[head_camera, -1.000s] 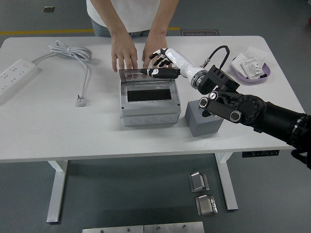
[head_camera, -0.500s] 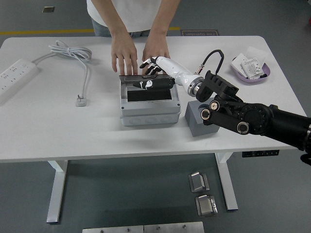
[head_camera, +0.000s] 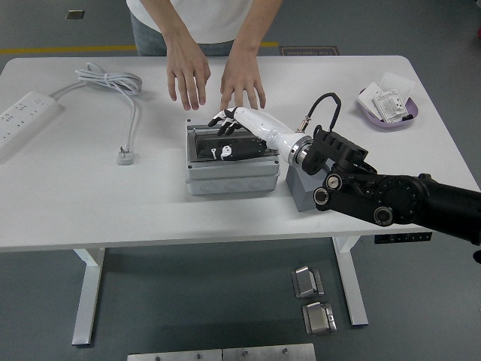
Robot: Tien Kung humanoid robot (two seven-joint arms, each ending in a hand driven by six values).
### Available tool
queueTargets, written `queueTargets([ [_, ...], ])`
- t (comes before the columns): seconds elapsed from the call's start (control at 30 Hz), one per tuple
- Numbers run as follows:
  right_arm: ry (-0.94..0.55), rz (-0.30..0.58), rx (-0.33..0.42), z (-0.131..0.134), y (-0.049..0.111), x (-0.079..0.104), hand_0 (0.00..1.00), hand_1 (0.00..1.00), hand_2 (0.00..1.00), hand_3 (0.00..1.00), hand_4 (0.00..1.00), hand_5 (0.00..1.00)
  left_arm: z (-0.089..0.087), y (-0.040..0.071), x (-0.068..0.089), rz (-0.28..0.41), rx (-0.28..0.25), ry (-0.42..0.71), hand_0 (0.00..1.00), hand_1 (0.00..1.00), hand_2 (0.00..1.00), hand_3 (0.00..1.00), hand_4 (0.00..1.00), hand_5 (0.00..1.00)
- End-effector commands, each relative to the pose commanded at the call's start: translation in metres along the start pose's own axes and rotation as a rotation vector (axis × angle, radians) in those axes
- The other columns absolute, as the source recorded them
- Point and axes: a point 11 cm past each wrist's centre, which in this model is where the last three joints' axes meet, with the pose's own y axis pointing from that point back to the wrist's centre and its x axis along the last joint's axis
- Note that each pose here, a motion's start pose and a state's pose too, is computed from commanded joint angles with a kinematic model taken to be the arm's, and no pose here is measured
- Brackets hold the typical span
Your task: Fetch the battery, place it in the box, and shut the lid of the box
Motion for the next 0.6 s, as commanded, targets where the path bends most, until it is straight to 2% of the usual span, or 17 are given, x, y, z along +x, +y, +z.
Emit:
queueTargets([
  [0.23,-0.007,0.04,-0.04,0.014,0.008,0.015,0.757,0.655,0.648,0.742,0.975,0.701,-0.003,0.0,-0.001,-0.001,0.005,0.002,0.661,0.723,0.621,0.675,0.357,0.002],
  [0.47,-0.038,0.082,-0.104,0.037,0.029,0.02,0.756,0.655,0.648,0.744,0.976,0.703,-0.01,-0.001,-0.005,-0.008,0.015,0.009,0.661,0.724,0.621,0.675,0.356,0.002],
  [0.6,-0.061,0.076,-0.168,0.047,0.041,0.021,0.751,0.654,0.642,0.744,0.975,0.702,-0.016,-0.002,-0.007,-0.01,0.026,0.011,0.661,0.723,0.621,0.676,0.355,0.002],
])
